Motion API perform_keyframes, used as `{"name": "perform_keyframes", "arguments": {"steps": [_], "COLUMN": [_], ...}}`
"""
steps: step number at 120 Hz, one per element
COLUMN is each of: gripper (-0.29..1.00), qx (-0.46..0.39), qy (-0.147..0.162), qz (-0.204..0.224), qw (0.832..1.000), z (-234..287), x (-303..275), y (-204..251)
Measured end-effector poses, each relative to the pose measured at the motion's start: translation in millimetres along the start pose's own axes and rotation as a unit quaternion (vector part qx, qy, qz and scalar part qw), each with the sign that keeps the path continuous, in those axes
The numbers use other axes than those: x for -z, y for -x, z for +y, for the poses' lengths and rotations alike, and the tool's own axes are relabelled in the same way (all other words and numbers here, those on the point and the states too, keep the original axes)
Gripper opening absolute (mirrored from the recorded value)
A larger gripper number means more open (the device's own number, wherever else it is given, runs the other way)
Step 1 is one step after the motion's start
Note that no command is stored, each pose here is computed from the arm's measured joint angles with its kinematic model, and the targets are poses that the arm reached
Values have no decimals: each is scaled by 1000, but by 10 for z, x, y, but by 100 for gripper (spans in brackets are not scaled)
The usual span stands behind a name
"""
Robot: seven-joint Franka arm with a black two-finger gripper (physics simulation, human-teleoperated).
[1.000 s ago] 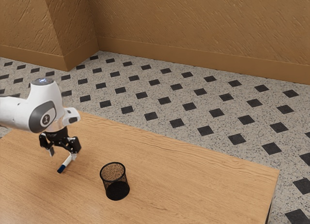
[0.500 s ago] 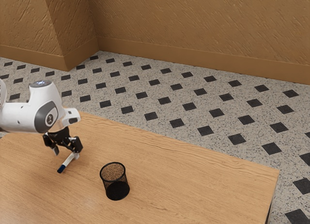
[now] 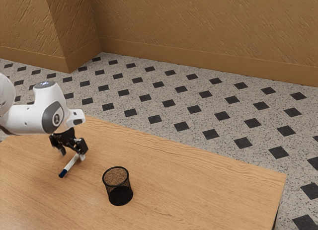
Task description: Put the marker into the pen holder.
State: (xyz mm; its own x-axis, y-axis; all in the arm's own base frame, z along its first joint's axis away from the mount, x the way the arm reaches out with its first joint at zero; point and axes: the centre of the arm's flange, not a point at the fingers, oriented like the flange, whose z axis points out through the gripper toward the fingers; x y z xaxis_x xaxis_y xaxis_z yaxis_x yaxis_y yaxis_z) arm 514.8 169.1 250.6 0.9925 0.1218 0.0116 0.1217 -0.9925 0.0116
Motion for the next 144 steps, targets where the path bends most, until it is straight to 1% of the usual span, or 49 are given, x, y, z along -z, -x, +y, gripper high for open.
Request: {"name": "perform_keyframes", "arguments": {"steps": [5,9,26,33,49,76,115,133,144], "gripper": [69,65,36,27,13,2,-6,-8,-8], "qx": [-2,-2,-10,-13,-18,-22,-11,-27,-57], "qy": [2,4,9,10,14,19,29,24,21], "qz": [1,1,1,0,-2,-4,-5,36,68], "qw": [1000,1000,1000,1000,1000,1000,1000,999,996], "z": [-2,-3,5,6,8,10,13,138,403], "x": [1,3,5,2,3,-9,-7,450,826], "y": [-9,-13,-14,-10,-5,10,23,-52,-99]}}
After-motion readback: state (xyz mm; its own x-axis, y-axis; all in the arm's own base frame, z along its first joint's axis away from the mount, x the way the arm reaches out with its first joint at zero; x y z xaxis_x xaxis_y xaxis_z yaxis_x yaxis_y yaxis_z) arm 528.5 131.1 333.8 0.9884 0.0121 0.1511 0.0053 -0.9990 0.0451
